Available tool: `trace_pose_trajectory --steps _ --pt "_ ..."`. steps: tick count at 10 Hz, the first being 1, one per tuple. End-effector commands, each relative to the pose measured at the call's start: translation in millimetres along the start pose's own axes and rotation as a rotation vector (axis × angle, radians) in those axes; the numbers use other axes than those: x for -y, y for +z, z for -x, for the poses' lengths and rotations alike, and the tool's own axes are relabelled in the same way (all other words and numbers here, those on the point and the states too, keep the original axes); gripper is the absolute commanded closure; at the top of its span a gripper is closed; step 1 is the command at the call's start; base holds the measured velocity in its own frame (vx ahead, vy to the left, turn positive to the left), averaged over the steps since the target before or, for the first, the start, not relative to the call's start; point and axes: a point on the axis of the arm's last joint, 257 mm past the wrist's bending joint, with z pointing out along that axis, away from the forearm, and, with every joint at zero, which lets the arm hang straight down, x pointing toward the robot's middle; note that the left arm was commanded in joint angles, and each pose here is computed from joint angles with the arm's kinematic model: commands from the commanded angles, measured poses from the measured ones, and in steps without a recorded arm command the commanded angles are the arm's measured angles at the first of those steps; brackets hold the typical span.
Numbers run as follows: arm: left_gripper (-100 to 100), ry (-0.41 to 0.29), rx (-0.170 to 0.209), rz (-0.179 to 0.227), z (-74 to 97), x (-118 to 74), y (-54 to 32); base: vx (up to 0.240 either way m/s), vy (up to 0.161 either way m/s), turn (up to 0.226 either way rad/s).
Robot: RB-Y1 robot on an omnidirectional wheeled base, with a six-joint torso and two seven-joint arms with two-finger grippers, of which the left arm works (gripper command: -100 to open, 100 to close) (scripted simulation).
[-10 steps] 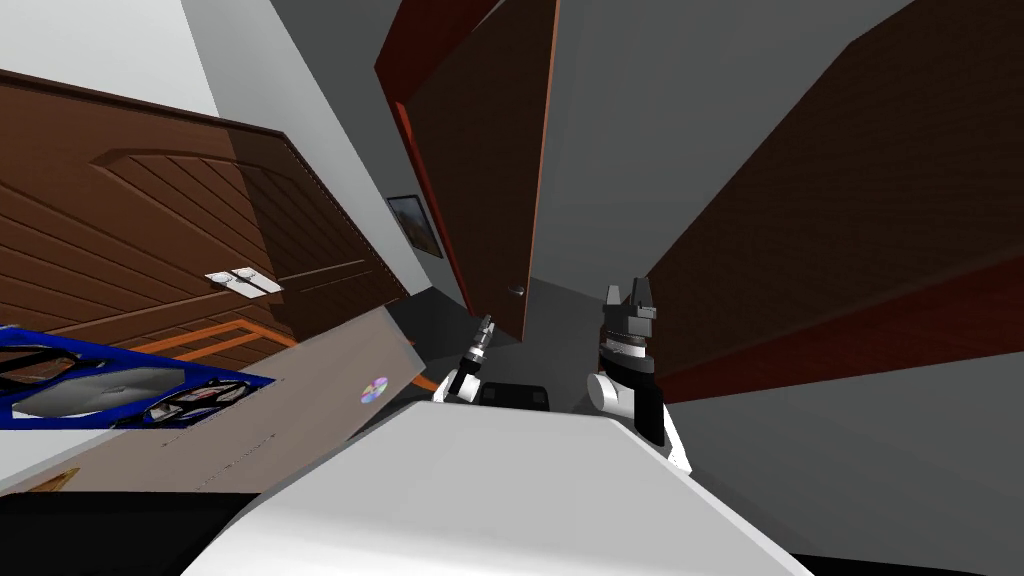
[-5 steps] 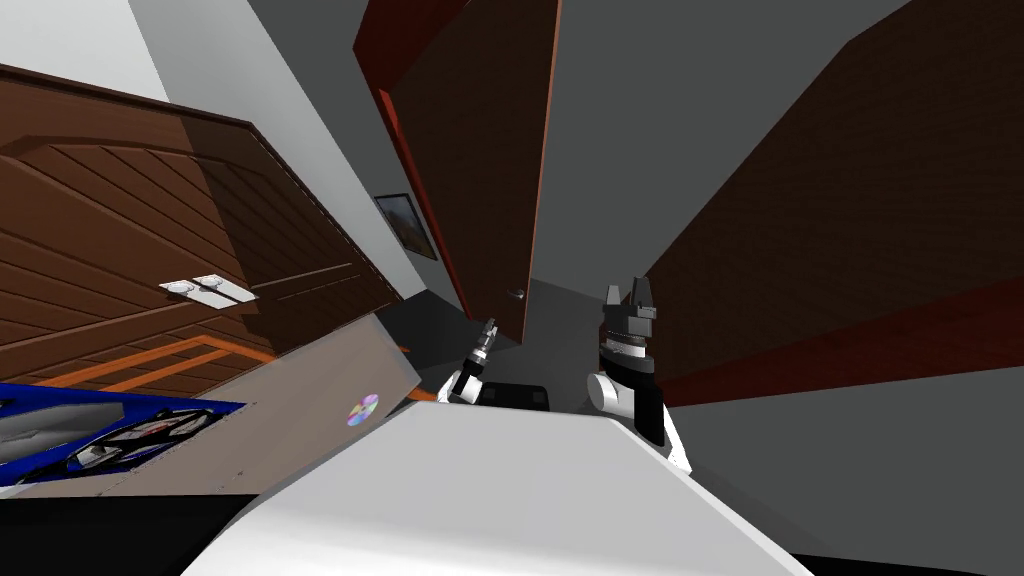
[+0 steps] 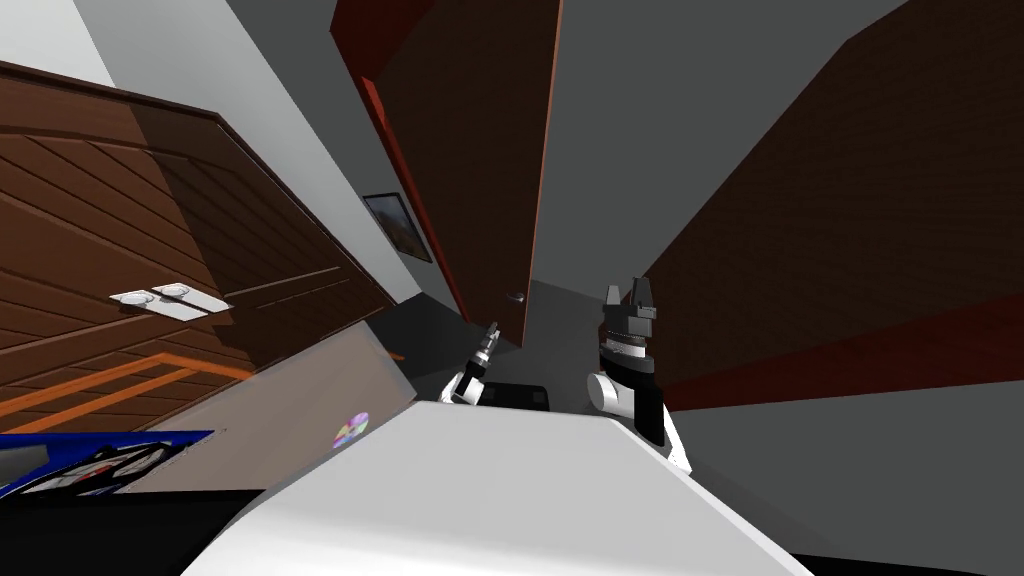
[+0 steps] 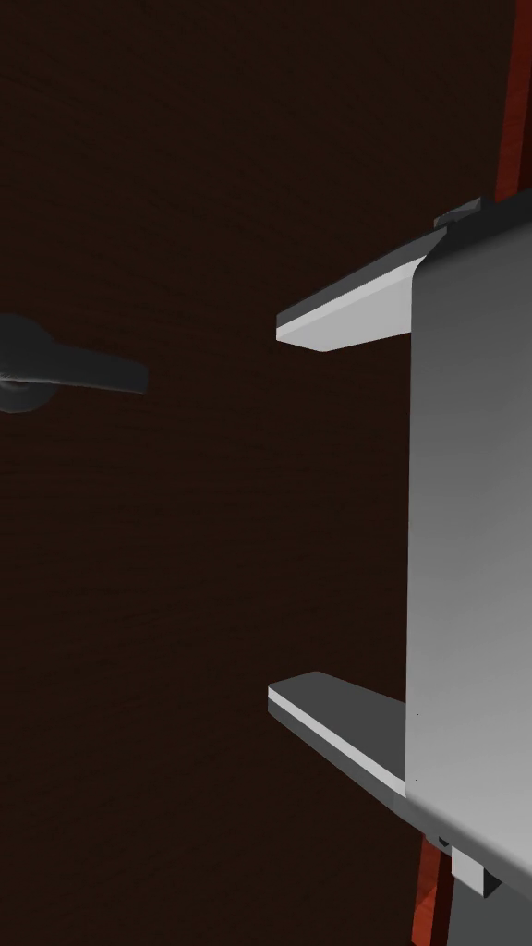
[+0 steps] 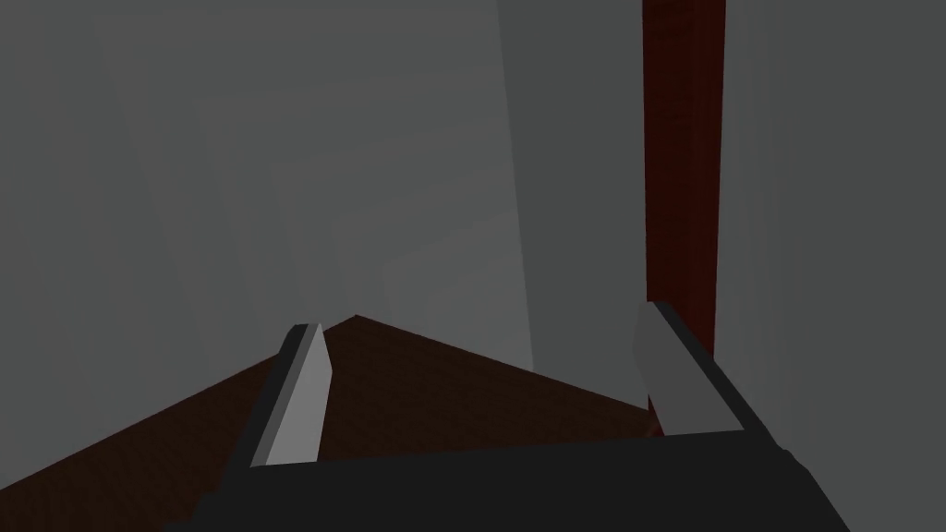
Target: Push the door open
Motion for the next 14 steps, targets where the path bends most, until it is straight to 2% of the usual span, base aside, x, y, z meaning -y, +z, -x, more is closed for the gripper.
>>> trace_pose_trajectory --steps 1,8,11,14 --pt "-100 -0.002 -0.009 0.014 -4.4 -7.7 -1.0 0.077 0.054 -0.065" --pt "-100 -0.012 -0.062 0.098 -27.9 -50.8 -8.1 0.127 0.081 -0.085" --pt "-100 -0.013 -0.067 0.107 -30.2 -55.1 -8.0 0.08 0.051 -0.033" --pt "-100 -0.005 -0.059 0.112 -24.2 -57.8 -7.7 0.157 -0.064 -0.028"
